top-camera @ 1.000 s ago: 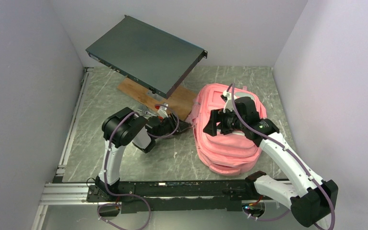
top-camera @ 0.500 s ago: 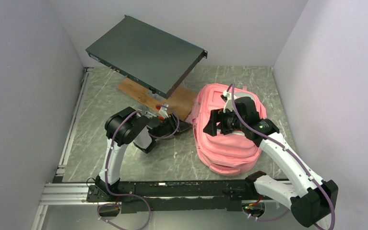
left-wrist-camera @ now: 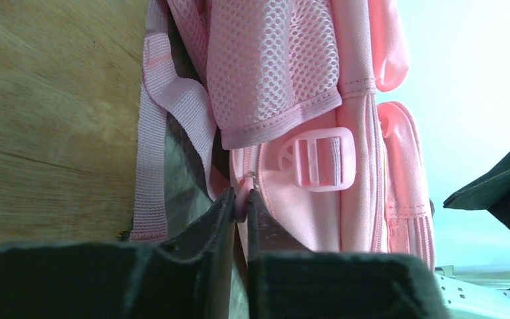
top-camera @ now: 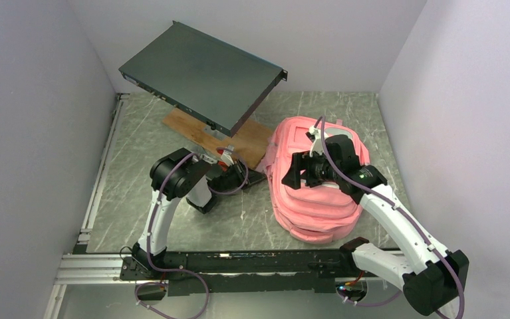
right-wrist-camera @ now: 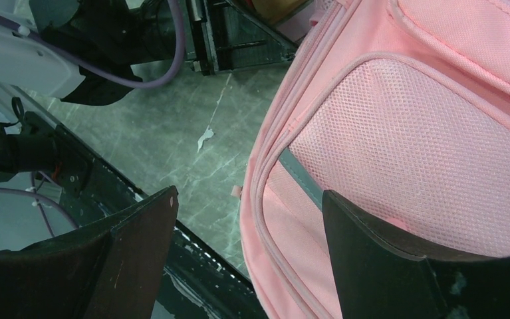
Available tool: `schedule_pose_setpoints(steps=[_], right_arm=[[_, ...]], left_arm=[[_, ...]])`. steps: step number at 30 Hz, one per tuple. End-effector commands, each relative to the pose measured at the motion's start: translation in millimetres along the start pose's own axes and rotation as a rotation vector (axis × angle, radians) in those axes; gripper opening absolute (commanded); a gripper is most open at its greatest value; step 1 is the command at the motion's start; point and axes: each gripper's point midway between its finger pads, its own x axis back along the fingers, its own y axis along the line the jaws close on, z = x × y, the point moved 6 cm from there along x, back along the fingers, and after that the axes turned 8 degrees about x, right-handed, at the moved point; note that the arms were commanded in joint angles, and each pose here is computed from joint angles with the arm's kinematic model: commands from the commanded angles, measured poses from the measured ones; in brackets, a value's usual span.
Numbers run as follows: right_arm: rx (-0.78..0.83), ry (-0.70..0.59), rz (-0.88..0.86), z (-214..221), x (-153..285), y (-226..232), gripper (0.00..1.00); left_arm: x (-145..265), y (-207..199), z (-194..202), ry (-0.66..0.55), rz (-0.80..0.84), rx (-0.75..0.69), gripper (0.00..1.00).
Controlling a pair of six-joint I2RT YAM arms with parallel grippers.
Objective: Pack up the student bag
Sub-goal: Zip the student bag at the center of the board.
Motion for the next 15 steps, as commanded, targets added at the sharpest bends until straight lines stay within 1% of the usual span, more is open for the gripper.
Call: schedule_pose_setpoints(steps=[1,4,7,11,13,14,15], right_arm=[[0.032,-0.028,0.008,-3,-1,-1,0.81],[0.018,-0.015,0.052,0,-4,-7,0.81],[-0.01,-0.017,0.146,3,-6,-18,0.8],[-0.057,0.009,0.278,8,-12,-35,0.78],[-0.081,0.011,0.335,10,-15,-42,0.75],[-0.091,0.005,0.35,9,-16,-44,0.72],[-0.098,-0.004,0.351,8,-17,-44,0.66]], left_arm=[[6,-28,-6,-0.045,0.135,-0.109,0.09],[12,-32,-6,-0.068,0.13,-0.159,0.01],[19,-34,-5,-0.081,0.123,-0.204,0.0],[26,-38,-2,-0.087,0.122,-0.3,0.0],[28,-42,1,-0.091,0.128,-0.36,0.0],[29,-43,2,-0.093,0.128,-0.382,0.0],[30,-44,4,-0.094,0.129,-0.406,0.0]])
